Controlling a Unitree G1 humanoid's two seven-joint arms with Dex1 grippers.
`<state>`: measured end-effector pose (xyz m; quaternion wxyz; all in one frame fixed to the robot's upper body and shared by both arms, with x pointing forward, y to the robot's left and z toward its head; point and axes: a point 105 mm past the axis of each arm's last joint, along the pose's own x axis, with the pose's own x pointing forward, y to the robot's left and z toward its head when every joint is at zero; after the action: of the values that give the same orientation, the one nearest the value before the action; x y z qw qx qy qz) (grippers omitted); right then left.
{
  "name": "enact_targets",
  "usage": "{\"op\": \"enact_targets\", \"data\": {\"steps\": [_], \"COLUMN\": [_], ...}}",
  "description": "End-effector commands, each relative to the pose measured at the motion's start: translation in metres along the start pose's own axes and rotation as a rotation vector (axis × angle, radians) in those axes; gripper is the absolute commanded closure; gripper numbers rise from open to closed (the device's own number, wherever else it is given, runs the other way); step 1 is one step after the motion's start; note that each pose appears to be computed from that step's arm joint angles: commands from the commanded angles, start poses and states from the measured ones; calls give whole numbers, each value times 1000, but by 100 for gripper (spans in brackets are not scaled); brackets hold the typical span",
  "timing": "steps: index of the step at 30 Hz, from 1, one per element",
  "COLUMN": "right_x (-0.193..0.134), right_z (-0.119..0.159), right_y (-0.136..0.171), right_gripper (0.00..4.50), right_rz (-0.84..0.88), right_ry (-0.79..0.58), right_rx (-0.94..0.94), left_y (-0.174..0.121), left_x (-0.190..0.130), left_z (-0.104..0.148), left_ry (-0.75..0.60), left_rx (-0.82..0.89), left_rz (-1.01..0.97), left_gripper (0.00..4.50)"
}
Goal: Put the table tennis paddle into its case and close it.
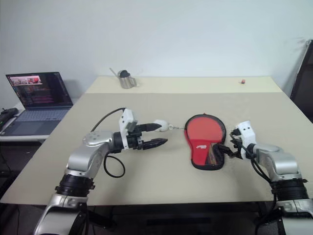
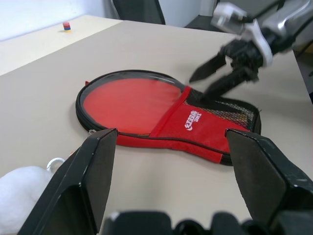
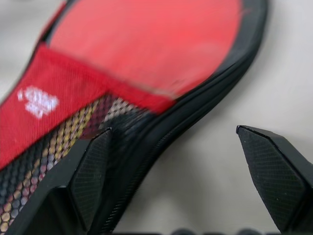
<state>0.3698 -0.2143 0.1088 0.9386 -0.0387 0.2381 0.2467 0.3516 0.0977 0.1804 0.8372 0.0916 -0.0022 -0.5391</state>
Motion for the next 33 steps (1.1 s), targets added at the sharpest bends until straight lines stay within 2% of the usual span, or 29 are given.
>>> {"op": "enact_targets", "data": {"steps": [1,12,15,20,27,33], "right_x": [6,29,31,31,33,37], "right_z": [16,9,3,2,5,14], "right_y": [2,7,3,8,26,57], "right_gripper": [4,4,69,233,440,448], "right_rz": [12,43,21,46,103,193], "right_ry": [-39,5,31,26,4,-26], "right_rx": [-43,-5,5,39,87,112], "left_y": [-1,0,1,2,-7,-24], "left_x": [-3,-2,-3,-9,-30,-55], "left_z": [16,15,15,9,-7,-24], "left_ry": [-41,-29,-26,-4,56,147], "left_rx": [40,56,60,60,21,-27], "left_rz": [9,15,17,23,-21,-97], "left_gripper": [66,66,66,66,66,66]}}
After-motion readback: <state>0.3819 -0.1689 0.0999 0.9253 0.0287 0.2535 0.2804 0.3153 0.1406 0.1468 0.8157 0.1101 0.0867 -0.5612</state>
